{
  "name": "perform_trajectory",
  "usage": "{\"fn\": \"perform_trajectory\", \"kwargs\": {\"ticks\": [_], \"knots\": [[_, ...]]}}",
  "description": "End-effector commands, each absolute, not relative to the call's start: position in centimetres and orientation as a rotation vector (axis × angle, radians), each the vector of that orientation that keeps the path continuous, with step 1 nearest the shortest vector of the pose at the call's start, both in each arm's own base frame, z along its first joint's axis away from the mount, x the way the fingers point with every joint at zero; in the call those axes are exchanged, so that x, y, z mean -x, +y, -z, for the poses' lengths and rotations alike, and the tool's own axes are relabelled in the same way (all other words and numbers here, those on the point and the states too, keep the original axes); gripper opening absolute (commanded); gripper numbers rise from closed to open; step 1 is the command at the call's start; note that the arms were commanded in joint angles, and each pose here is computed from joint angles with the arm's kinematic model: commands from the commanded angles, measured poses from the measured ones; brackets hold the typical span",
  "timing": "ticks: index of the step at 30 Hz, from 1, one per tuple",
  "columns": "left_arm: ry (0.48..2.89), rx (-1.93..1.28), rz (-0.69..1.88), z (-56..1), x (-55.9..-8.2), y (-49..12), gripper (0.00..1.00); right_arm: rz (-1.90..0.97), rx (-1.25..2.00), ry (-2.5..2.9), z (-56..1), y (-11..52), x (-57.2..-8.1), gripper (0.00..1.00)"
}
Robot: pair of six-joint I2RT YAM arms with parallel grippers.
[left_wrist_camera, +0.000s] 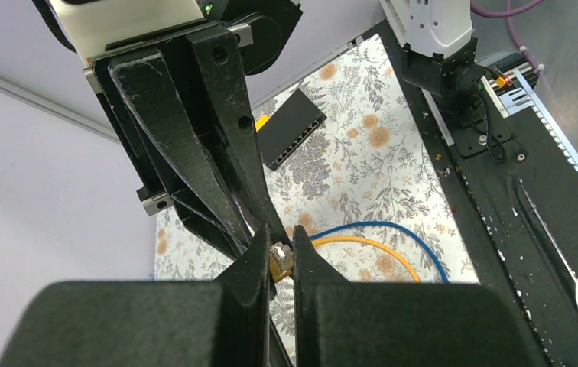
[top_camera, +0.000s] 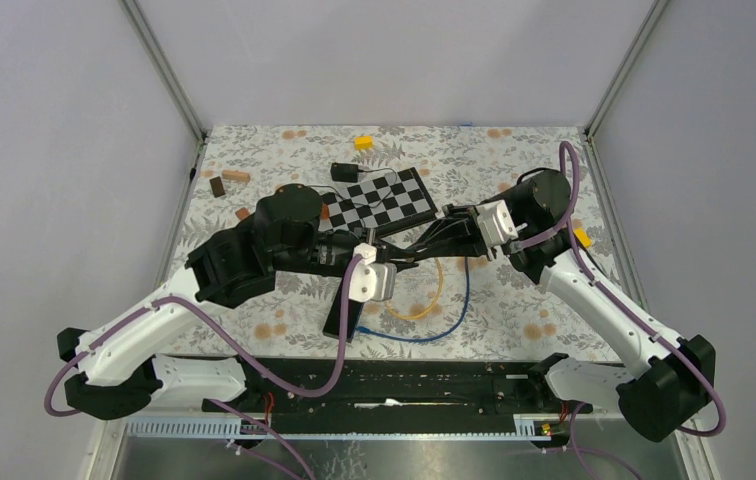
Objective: Insert the plug into the switch port
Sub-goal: Pick up the connector from the center of the board.
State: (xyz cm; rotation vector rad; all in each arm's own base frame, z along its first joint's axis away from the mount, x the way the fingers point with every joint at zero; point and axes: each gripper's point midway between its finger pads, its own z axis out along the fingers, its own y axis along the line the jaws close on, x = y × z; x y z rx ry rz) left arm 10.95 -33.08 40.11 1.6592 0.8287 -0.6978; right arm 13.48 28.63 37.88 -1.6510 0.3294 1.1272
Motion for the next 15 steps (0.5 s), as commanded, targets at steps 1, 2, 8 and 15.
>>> {"fn": "perform_trajectory", "kwargs": {"ticks": [1,2,8,15], "knots": [[0.813,-1.637,0.688,-41.3,-11.0,-33.1,0.00,-1.071,1.659,0.240,-38.9,28.1,-12.3,0.00],[0.820,-1.636,0.689,-41.2,-11.0,-33.1,0.00,-1.065,1.652,0.245,-38.9,28.1,-12.3,0.00],[0.860,-1.580,0.693,-41.1,-11.6,-33.4,0.00,-1.040,1.575,0.332,-38.3,27.5,-11.8,0.00],[0.896,-1.436,0.694,-42.2,-12.4,-32.9,0.00,-1.079,1.400,0.755,-36.1,27.2,-13.7,0.00]]}}
